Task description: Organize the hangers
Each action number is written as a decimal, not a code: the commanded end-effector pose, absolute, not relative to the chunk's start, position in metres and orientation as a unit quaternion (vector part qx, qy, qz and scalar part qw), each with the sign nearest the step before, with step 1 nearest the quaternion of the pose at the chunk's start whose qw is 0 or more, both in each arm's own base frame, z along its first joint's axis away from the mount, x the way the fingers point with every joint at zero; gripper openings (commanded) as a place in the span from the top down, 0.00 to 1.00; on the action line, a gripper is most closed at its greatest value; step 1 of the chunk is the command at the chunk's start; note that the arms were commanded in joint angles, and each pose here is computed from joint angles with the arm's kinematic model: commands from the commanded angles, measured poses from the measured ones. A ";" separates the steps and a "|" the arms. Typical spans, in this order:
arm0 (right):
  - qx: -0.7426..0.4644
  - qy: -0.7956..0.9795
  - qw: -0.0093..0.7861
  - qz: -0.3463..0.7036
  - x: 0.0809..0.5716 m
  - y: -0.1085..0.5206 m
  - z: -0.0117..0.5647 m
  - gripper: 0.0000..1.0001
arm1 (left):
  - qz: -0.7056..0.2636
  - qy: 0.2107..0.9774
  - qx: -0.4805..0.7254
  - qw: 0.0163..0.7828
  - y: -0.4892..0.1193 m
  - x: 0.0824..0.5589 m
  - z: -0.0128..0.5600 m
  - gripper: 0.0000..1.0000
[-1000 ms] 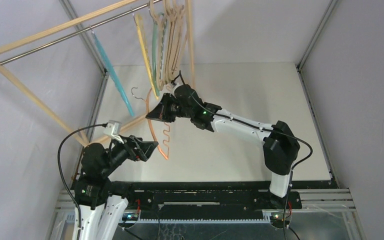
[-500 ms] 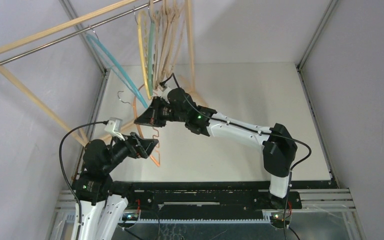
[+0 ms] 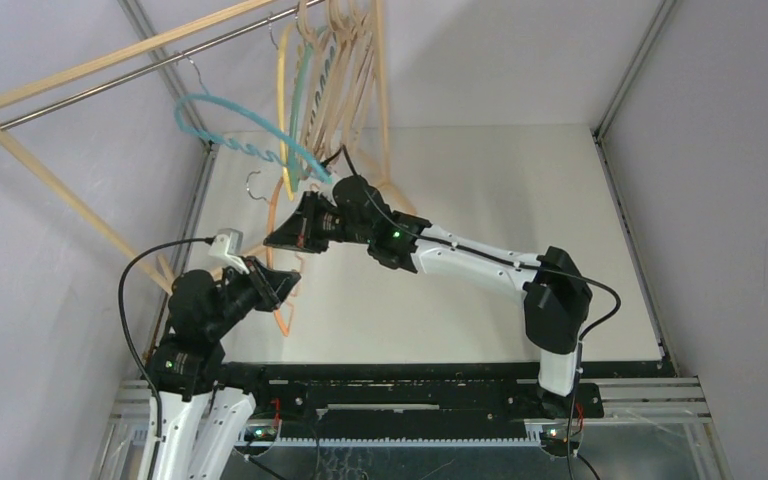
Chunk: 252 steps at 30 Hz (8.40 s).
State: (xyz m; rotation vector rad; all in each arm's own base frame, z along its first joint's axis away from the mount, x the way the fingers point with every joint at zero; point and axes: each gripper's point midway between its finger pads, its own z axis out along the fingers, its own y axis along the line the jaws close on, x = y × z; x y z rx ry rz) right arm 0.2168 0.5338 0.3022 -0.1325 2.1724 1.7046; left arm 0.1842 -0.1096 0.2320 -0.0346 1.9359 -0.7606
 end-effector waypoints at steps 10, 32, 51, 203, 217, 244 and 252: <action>0.002 0.782 0.214 0.586 0.228 0.454 0.278 0.19 | -0.246 0.819 -0.058 0.515 -0.084 0.190 0.240 1.00; 0.057 0.817 0.324 0.473 0.244 0.286 0.235 0.02 | 0.045 0.745 -0.262 0.611 0.046 0.200 0.336 1.00; 0.057 0.872 0.375 0.311 0.242 0.186 0.177 0.00 | 0.078 0.678 -0.237 0.691 0.050 0.272 0.448 1.00; 0.087 0.889 0.325 0.310 0.254 0.177 0.128 0.00 | 0.005 0.708 -0.230 0.668 0.018 0.295 0.350 0.60; 0.082 0.892 0.326 0.303 0.250 0.174 0.117 0.00 | -0.064 0.714 -0.227 0.659 0.003 0.258 0.311 0.00; 0.024 0.890 0.388 0.241 0.264 0.161 0.095 0.00 | -0.110 0.779 -0.220 0.577 -0.032 0.258 0.196 0.01; 0.013 0.885 0.408 0.222 0.270 0.157 0.099 0.00 | -0.100 0.787 -0.215 0.570 -0.033 0.263 0.190 0.00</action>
